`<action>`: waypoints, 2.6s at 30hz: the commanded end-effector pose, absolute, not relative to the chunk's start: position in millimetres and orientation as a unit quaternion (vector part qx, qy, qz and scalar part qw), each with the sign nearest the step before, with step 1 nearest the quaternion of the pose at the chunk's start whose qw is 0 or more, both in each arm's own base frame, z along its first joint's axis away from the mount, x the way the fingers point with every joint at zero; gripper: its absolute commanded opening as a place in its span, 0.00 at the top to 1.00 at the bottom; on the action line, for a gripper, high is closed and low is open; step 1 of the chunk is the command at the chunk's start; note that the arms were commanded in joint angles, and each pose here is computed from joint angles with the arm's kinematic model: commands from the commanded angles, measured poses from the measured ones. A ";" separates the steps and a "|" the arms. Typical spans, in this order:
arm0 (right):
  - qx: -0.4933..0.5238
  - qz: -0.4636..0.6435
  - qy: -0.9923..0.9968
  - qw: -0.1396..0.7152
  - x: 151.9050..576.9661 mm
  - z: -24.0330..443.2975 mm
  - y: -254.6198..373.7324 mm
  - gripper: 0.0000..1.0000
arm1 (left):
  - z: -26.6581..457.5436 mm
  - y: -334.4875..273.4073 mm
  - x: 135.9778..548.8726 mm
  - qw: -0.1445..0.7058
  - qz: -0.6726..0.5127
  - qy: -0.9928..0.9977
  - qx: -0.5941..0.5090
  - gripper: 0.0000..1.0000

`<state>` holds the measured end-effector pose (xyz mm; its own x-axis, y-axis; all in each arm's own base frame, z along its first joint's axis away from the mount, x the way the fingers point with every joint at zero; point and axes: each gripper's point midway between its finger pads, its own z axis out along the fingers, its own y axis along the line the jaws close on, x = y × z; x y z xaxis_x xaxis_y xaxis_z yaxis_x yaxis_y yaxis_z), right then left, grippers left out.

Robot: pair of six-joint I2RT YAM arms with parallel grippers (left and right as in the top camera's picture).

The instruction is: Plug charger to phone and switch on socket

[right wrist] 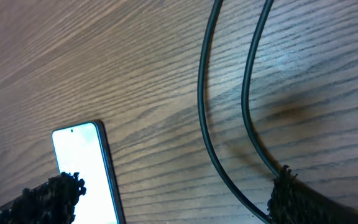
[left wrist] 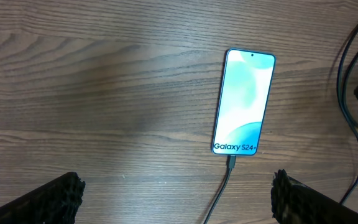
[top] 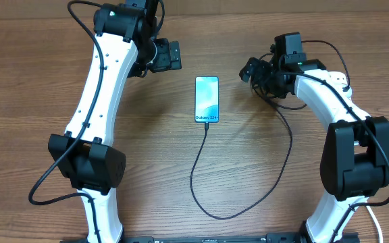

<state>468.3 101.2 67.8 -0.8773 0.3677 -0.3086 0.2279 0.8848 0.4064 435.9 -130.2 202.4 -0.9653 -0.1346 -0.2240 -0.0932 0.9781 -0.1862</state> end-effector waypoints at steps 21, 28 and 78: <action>0.168 0.162 0.946 0.224 469.5 185.8 -44.9 0.00 | 202.0 -130.8 437.8 0.124 -0.079 0.988 -0.046 0.00; 0.237 0.137 0.931 0.242 448.4 184.7 -142.9 0.00 | 202.0 -130.8 437.8 0.124 -0.079 0.988 -0.046 0.00; 0.167 0.226 0.941 0.190 432.4 67.2 -170.2 0.00 | 202.0 -130.8 437.8 0.124 -0.079 0.988 -0.046 0.00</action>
<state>432.0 -174.9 70.7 -0.8663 0.4107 -0.2844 0.2465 0.8465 0.4719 436.0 -130.0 202.3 -0.9653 -0.1346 -0.2239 -0.0934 0.9782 -0.1854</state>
